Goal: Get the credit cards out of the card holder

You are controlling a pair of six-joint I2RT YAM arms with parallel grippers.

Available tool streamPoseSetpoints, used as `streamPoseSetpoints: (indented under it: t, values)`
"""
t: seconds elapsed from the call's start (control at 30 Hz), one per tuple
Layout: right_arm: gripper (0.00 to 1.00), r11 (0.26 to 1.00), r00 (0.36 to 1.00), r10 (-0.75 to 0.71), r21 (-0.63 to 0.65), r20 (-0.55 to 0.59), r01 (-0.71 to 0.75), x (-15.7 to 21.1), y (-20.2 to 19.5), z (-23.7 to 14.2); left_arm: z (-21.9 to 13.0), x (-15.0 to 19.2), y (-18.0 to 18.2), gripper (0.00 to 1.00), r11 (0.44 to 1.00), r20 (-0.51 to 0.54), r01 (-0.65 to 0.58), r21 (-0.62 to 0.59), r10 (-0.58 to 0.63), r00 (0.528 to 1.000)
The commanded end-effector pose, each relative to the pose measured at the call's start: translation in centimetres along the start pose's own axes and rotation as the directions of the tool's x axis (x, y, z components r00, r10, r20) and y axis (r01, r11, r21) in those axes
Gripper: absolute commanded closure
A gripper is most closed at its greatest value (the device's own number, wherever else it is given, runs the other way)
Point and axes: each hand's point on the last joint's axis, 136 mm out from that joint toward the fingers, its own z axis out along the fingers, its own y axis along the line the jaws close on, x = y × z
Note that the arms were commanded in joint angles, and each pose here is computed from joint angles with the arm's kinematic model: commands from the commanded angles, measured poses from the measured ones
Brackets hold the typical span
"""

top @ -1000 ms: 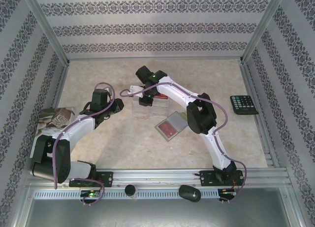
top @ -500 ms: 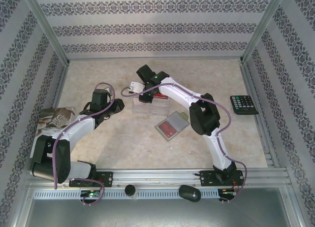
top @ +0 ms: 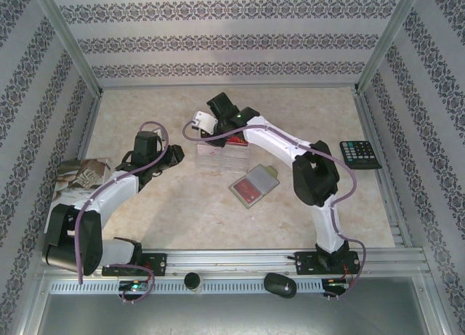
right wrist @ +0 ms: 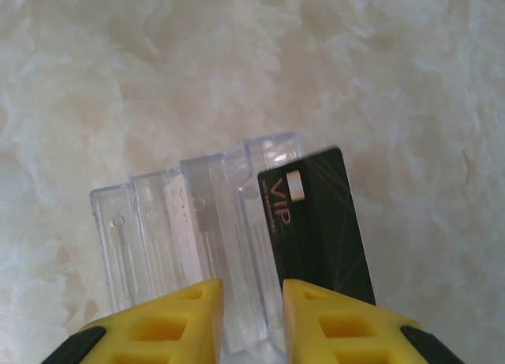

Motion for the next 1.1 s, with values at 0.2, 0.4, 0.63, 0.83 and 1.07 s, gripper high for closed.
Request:
streamPoseSetpoints:
  t: [0.2,0.4,0.63,0.83,1.07]
  values:
    - [0.66,0.875,0.867,0.472,0.032,0.164,-0.482,3.7,2.7,-7.2,-0.2,3.0,-2.8,0.67,0.995,-0.036,-0.036,0.094,0.040,0.999]
    - [0.65,0.732,0.729,0.681,0.084,-0.065,-0.676,14.7,7.7,-6.9,0.9,6.6,-5.1,0.67,0.985,-0.093,-0.092,0.146,0.107,0.990]
    - [0.65,0.615,0.596,0.787,0.128,-0.157,-0.778,20.9,8.0,-5.7,3.8,13.4,-9.0,0.67,0.957,-0.224,-0.199,0.210,0.245,0.943]
    - [0.65,0.579,0.572,0.815,0.203,-0.098,-0.790,22.1,4.7,-5.2,6.0,16.7,-10.2,0.72,0.954,-0.300,-0.198,0.227,0.262,0.917]
    - [0.78,0.527,0.510,0.850,0.262,-0.133,-0.809,24.3,5.5,-3.3,6.5,17.5,-9.4,0.72,0.955,-0.326,-0.232,0.185,0.282,0.902]
